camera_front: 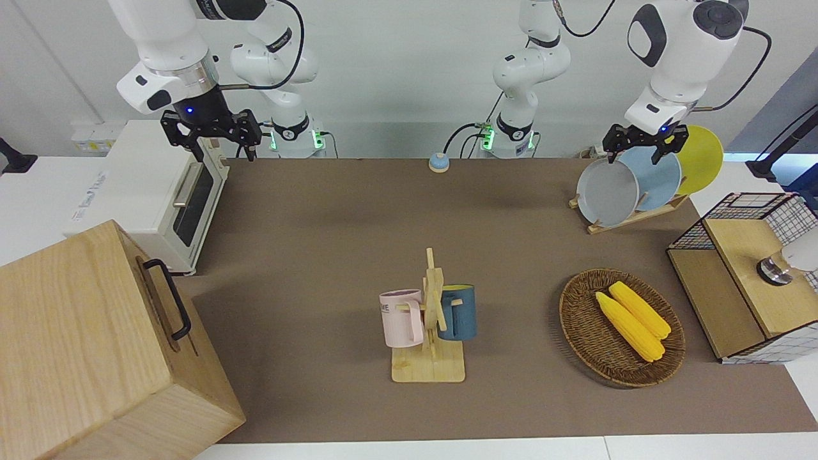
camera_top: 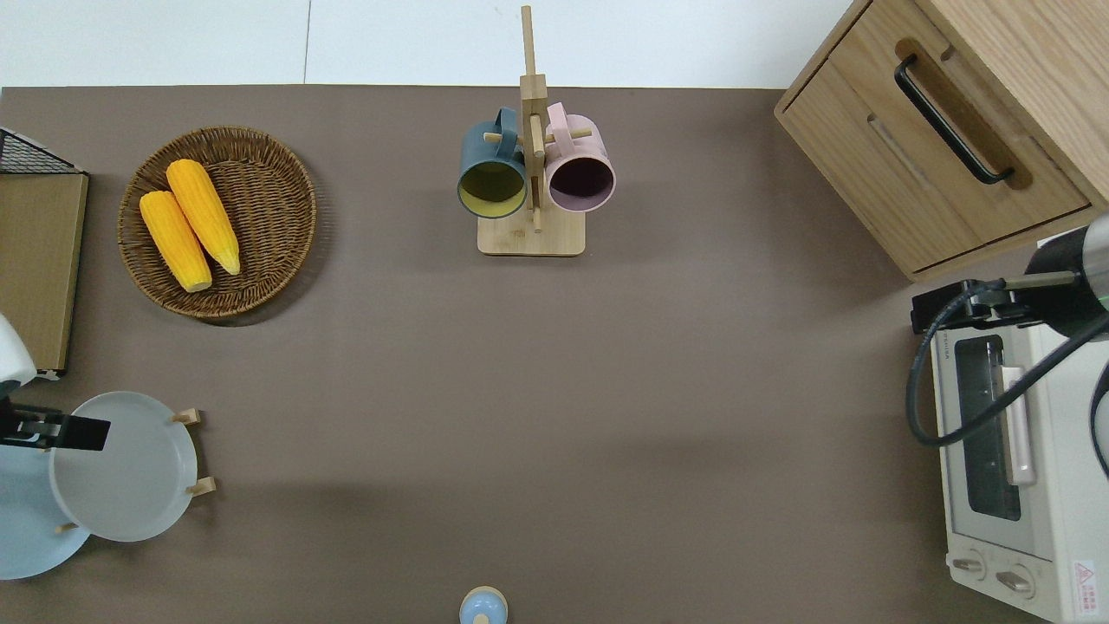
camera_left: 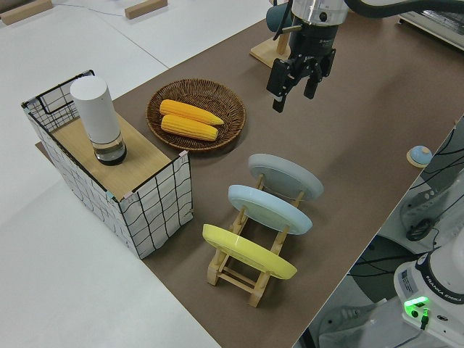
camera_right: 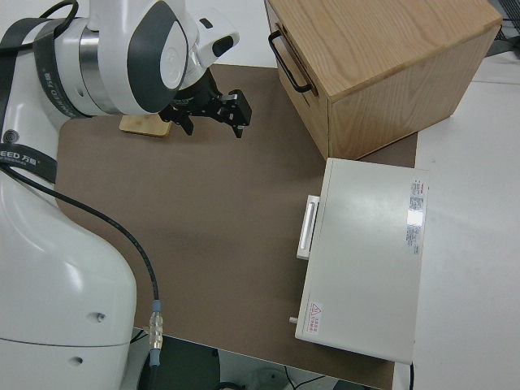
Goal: Pick gray plate from low plate rack and place it on table with left arm
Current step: 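Lower the left gripper to the gray plate's rim in the low rack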
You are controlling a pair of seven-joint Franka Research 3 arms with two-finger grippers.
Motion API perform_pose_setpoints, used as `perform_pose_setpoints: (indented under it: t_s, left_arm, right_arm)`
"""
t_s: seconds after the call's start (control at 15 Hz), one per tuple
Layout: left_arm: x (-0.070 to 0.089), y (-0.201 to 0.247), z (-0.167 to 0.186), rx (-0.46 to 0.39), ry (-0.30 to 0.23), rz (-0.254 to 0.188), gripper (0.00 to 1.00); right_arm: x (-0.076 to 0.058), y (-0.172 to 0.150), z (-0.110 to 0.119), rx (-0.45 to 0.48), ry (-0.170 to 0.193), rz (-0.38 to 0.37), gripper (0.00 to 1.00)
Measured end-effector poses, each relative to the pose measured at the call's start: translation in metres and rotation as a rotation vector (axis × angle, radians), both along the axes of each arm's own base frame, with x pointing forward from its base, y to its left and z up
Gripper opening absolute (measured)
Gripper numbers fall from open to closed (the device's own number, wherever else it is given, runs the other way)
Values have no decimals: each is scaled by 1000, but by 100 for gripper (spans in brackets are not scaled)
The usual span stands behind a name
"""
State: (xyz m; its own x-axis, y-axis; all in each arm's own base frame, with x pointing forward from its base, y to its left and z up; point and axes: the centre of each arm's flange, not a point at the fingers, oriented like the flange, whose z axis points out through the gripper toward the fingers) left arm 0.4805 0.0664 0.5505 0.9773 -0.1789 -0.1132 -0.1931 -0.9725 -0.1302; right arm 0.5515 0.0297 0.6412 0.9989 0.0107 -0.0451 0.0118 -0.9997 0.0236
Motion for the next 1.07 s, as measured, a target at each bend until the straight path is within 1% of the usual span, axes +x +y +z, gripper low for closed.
perform_pose_setpoints:
  t_s: [0.27,0.4,0.53,0.67,0.93,1.07]
  left_arm:
    - [-19,4,-25,21,-22,-3,100]
    - [-26,4,-35,36,-21,-8,100]
    - [-31,9,-44,42,-27,-5,100]
    - [-34,15,-50,40,-36,-15,100]
    - [-42,44,-68,23,-58,-23,100]
    - [-46,48,-80,24,-58,-30,100]
  right_arm:
    - [0,0,0,0,0,0,99]
    - [0,0,0,0,0,0,99]
    - [0,0,0,0,0,0,99]
    - [0,0,0,0,0,0,99]
    - [0,0,0,0,0,0,99]
    - [0,0,0,0,0,0,99]
